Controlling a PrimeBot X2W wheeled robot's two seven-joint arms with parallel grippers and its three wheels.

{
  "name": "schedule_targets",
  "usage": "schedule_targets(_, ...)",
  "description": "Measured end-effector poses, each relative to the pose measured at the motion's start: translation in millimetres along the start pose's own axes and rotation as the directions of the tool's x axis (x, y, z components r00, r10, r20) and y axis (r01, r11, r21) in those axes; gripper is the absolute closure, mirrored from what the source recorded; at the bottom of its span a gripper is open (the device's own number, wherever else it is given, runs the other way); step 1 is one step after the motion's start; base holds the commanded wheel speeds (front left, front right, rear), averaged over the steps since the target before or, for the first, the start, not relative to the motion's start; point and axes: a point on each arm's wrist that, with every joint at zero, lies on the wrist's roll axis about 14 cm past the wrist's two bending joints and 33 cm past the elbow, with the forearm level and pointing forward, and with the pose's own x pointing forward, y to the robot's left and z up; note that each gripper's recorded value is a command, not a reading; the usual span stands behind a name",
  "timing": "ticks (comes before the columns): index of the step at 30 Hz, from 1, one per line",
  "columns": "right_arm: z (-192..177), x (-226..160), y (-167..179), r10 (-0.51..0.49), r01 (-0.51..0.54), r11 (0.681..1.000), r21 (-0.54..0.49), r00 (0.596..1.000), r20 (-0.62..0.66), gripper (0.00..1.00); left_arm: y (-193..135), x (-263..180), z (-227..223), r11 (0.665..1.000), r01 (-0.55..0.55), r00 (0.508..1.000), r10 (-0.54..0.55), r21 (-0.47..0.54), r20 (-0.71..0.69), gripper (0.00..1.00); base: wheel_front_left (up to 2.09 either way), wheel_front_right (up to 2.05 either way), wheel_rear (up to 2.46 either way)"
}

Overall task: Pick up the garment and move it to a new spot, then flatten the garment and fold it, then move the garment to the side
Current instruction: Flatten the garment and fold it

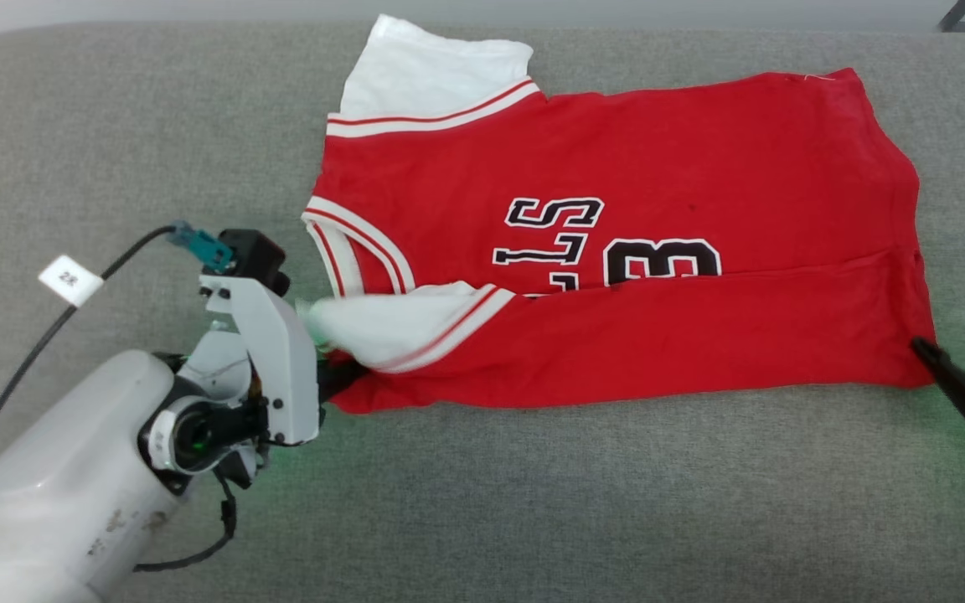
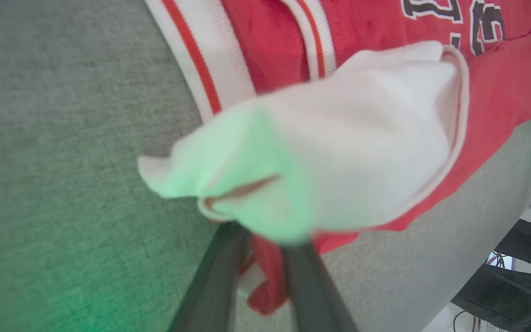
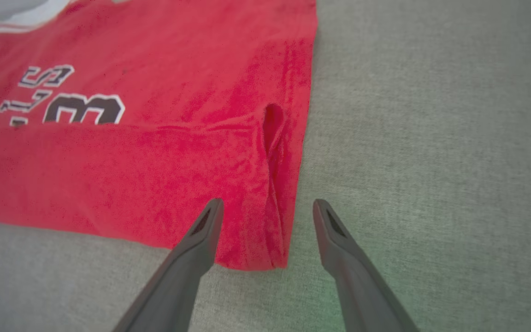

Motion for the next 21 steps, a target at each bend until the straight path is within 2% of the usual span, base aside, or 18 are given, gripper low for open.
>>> schedule_targets(4, -4, 5, 4, 0.004, -0.018, 0.992, -0.122, 0.993, -0.114, 0.00, -1, 3, 1, 1.000, 0.009, 1.000, -0.010, 0.006, 0.010, 1.00, 0.00, 0.00, 0.00)
schedule_targets(12, -16, 19, -1, -0.036, -0.021, 0.978, -0.209, 0.964, -0.264, 0.00, -5, 5, 3, 0.999, 0.031, 0.999, -0.031, 0.008, 0.029, 1.00, 0.00, 0.00, 0.00)
schedule_targets(13, -21, 22, -6, -0.061, -0.012, 0.971, -0.238, 0.953, -0.296, 0.07, -6, 6, 4, 0.999, 0.035, 0.999, -0.035, 0.007, 0.035, 1.00, 0.00, 0.00, 0.00)
schedule_targets(14, -21, 24, -6, -0.064, -0.011, 0.971, -0.240, 0.951, -0.303, 0.50, -6, 6, 4, 0.999, 0.037, 0.999, -0.037, 0.004, 0.040, 1.00, 0.00, 0.00, 0.00)
schedule_targets(15, -23, 25, -6, -0.063, -0.014, 0.971, -0.240, 0.948, -0.313, 0.64, -5, 6, 4, 0.999, 0.038, 0.998, -0.038, 0.001, 0.041, 1.00, 0.00, 0.00, 0.00)
schedule_targets(16, -24, 27, -4, -0.059, -0.020, 0.971, -0.239, 0.946, -0.317, 0.95, -5, 5, 4, 0.999, 0.039, 0.998, -0.039, 0.001, 0.043, 1.00, 0.00, 0.00, 0.00)
schedule_targets(17, -24, 27, -3, -0.057, -0.022, 0.971, -0.239, 0.946, -0.319, 1.00, -5, 5, 4, 0.999, 0.039, 0.998, -0.039, -0.001, 0.046, 1.00, 0.00, 0.00, 0.00)
schedule_targets(21, -25, 28, 6, -0.024, -0.046, 0.976, -0.212, 0.949, -0.314, 1.00, -6, 3, 5, 0.999, 0.039, 0.997, -0.039, 0.000, 0.059, 1.00, 0.00, 0.00, 0.00)
